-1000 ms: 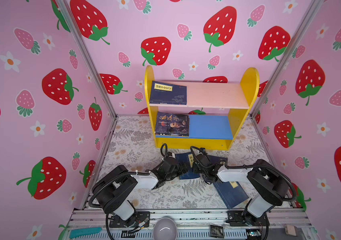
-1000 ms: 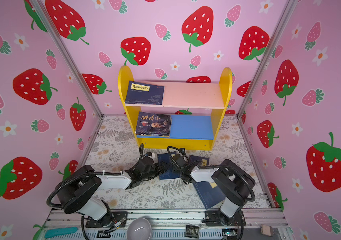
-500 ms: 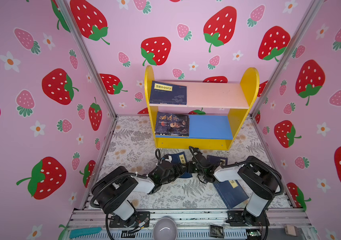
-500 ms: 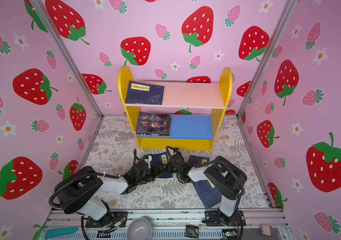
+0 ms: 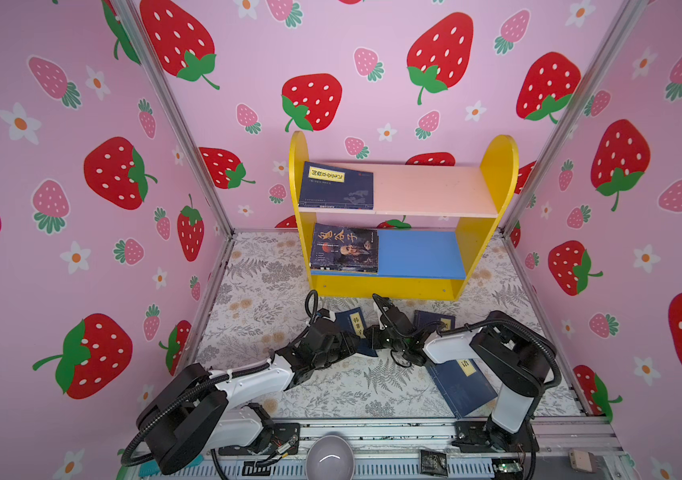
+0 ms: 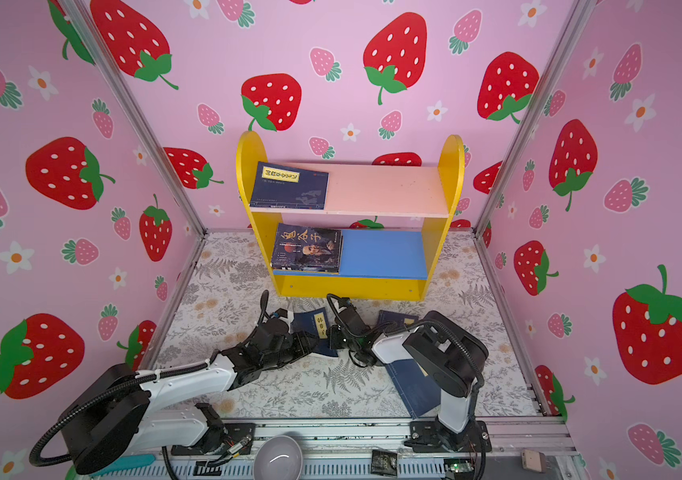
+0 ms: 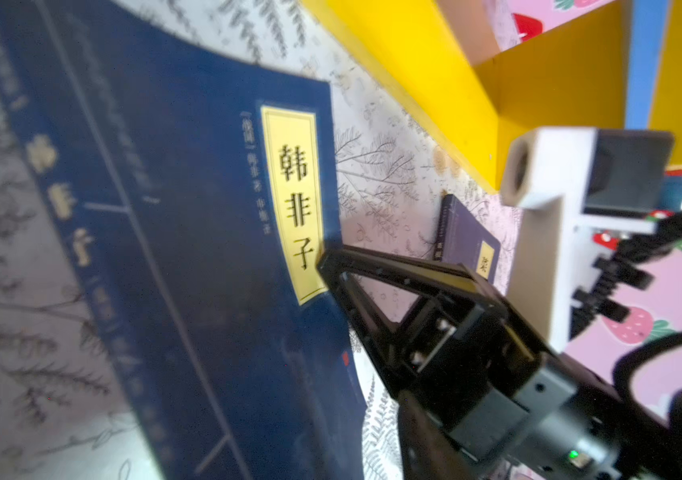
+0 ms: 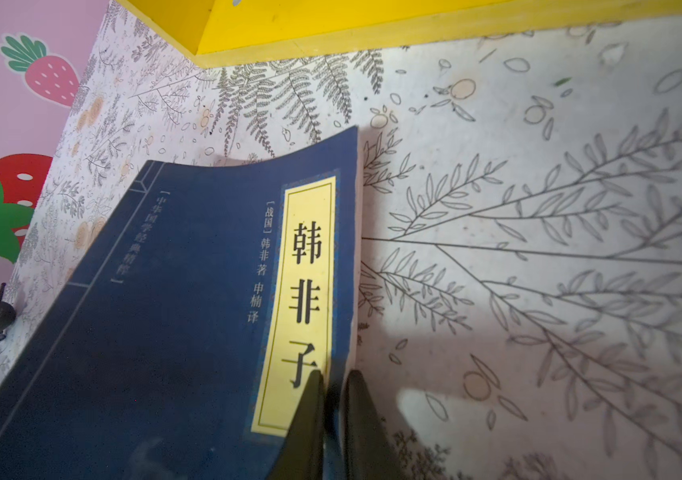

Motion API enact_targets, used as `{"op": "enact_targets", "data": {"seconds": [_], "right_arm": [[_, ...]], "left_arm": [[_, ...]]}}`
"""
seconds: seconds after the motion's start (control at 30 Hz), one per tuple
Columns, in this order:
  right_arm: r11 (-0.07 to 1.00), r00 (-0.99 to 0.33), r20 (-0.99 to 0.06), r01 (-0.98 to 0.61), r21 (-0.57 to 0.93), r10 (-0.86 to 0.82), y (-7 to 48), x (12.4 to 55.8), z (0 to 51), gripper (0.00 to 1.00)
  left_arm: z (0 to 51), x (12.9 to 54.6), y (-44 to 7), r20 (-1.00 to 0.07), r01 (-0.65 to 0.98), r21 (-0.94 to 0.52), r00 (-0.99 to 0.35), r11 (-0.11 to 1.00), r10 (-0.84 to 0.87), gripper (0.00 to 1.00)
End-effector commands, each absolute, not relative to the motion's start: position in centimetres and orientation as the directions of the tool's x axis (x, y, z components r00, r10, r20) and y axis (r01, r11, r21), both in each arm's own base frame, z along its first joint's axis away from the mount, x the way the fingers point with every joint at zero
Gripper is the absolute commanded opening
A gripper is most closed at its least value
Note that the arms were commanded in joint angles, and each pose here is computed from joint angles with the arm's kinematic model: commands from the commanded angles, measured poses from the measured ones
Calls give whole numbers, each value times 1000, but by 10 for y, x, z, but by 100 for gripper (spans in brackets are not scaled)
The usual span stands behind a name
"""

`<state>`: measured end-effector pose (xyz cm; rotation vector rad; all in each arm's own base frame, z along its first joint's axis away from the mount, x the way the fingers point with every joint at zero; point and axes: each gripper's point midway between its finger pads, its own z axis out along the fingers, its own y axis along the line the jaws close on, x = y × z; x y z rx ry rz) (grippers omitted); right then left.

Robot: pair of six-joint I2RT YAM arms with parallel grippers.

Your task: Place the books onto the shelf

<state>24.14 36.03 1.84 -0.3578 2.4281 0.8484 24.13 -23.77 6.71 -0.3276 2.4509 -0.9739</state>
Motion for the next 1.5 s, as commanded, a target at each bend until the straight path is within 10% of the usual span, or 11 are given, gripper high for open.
{"op": "enact_targets", "data": {"seconds": [0.0, 0.43, 0.9, 1.47], "right_arm": [[870, -910, -314, -370, 324, -270, 301, 183, -64, 13], [766, -800, -554, -499, 405, -228, 360, 225, 42, 29], [344, -675, -731, -666, 662, 99, 352, 235, 246, 93], [-146, -793, -543, -593, 792, 277, 337, 194, 302, 93]], "left_arm": [[80, 250, -241, -372, -21, -702, -842, 712, -391, 46], [91, 235, -216, -390, -45, -671, -827, 740, -404, 0], [248, 198, -173, -572, 198, -750, -673, 631, -469, 0], [346, 280, -190, -622, 225, -778, -403, 586, -671, 0]]}}
